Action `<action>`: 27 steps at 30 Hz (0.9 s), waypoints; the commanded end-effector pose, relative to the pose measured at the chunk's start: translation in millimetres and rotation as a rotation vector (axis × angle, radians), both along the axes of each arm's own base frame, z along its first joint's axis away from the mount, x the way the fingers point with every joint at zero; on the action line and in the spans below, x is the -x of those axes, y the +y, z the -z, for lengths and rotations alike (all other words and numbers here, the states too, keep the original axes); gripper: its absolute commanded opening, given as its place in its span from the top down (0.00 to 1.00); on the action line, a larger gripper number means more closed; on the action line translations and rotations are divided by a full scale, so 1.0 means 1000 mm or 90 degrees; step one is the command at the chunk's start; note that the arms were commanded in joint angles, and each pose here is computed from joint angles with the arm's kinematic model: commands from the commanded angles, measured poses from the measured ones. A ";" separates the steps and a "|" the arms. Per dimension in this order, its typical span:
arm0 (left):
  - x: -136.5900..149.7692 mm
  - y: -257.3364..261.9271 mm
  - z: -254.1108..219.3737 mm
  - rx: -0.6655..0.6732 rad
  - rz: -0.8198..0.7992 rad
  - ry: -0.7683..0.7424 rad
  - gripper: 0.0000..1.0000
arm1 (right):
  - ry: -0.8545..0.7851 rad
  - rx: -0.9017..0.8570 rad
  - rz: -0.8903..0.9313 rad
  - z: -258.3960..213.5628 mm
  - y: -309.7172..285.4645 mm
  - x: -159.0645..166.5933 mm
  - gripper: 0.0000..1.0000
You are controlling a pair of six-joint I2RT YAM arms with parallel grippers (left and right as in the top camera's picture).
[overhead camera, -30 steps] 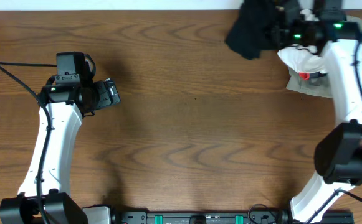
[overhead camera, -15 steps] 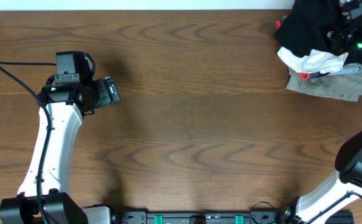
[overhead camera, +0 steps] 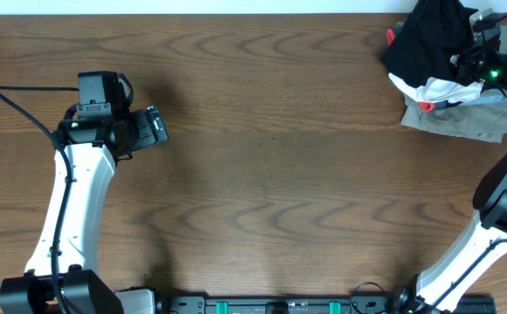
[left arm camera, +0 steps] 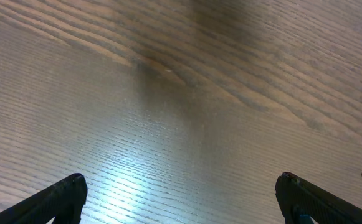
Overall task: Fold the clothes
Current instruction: 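Lower the black bundle onto the stack and release with the right gripper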
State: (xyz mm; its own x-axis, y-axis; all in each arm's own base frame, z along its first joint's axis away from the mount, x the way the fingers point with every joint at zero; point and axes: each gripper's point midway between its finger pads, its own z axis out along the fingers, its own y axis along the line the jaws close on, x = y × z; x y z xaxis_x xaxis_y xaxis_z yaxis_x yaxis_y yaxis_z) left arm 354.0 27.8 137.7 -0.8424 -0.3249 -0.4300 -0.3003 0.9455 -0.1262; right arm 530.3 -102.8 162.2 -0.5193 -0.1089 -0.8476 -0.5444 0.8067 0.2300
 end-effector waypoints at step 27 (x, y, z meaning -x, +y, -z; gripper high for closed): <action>-0.005 0.003 -0.001 -0.004 -0.011 -0.008 0.02 | 0.115 -0.260 0.554 -0.028 -0.059 -0.071 0.99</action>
State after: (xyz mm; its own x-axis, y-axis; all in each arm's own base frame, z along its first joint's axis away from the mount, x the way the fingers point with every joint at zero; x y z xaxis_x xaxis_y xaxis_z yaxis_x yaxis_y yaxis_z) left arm 356.3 28.0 138.9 -0.8378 -0.3249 -0.4388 -0.2993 0.9455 -0.1286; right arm 591.3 -168.0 177.3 -0.4648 0.5983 -0.6527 0.2195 0.7921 0.5696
